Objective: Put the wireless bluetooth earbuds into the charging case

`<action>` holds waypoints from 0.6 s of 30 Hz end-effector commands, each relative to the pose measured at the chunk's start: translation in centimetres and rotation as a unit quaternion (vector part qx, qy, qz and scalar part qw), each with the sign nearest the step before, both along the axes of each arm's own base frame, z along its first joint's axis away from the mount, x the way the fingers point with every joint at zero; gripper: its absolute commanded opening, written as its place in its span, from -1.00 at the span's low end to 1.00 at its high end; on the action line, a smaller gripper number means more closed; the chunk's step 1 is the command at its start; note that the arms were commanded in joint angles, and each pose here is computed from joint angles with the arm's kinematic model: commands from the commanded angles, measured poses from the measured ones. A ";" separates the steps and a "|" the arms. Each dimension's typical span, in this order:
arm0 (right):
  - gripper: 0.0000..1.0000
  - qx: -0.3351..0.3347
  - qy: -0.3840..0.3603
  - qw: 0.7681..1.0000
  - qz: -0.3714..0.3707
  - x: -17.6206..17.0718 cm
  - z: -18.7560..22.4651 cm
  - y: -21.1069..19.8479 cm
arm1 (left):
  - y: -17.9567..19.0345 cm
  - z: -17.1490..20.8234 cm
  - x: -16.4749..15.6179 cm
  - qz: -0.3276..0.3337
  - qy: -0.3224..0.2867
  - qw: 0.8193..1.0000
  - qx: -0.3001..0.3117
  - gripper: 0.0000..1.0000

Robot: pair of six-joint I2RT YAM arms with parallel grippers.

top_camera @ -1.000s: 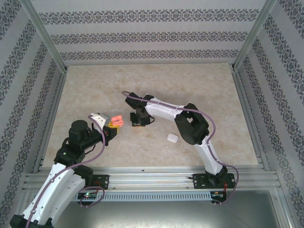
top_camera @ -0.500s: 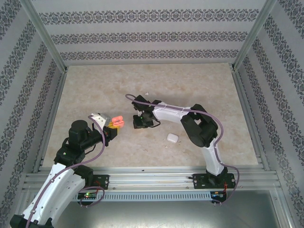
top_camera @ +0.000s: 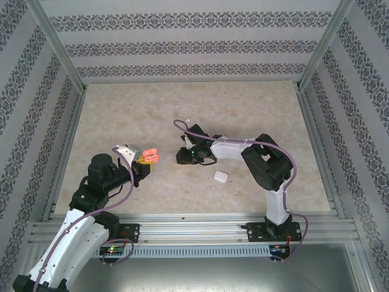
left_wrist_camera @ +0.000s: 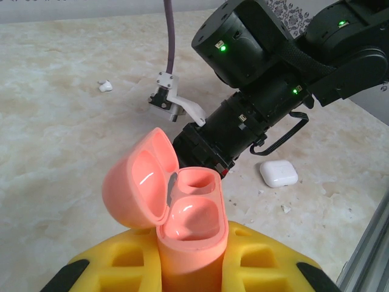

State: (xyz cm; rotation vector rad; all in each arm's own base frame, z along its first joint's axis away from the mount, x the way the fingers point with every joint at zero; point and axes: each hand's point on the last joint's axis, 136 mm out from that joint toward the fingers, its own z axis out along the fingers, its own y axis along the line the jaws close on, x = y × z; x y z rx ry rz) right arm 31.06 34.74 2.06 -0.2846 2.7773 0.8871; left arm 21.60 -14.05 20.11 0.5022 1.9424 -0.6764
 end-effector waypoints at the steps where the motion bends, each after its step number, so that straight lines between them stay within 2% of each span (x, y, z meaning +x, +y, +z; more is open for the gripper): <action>1: -0.59 -0.026 0.002 0.999 -0.025 0.0 -0.9 -2.4 | -0.4 1.7 0.0 -0.007 -0.016 1.000 -0.020 -1.00; 6: -0.75 -0.015 -0.001 1.000 -0.018 -0.5 -1.0 -2.4 | -0.5 1.7 0.2 -0.006 -0.014 1.000 -0.021 -1.00; 12: -0.83 0.003 -0.030 1.000 0.001 -0.3 0.2 -2.0 | -0.7 1.5 0.4 -0.009 -0.009 1.000 -0.022 -1.00; 18: -0.87 0.014 -0.137 0.990 0.032 0.6 5.1 -1.7 | -1.8 2.2 -0.1 -0.050 -0.023 0.998 -0.042 -1.00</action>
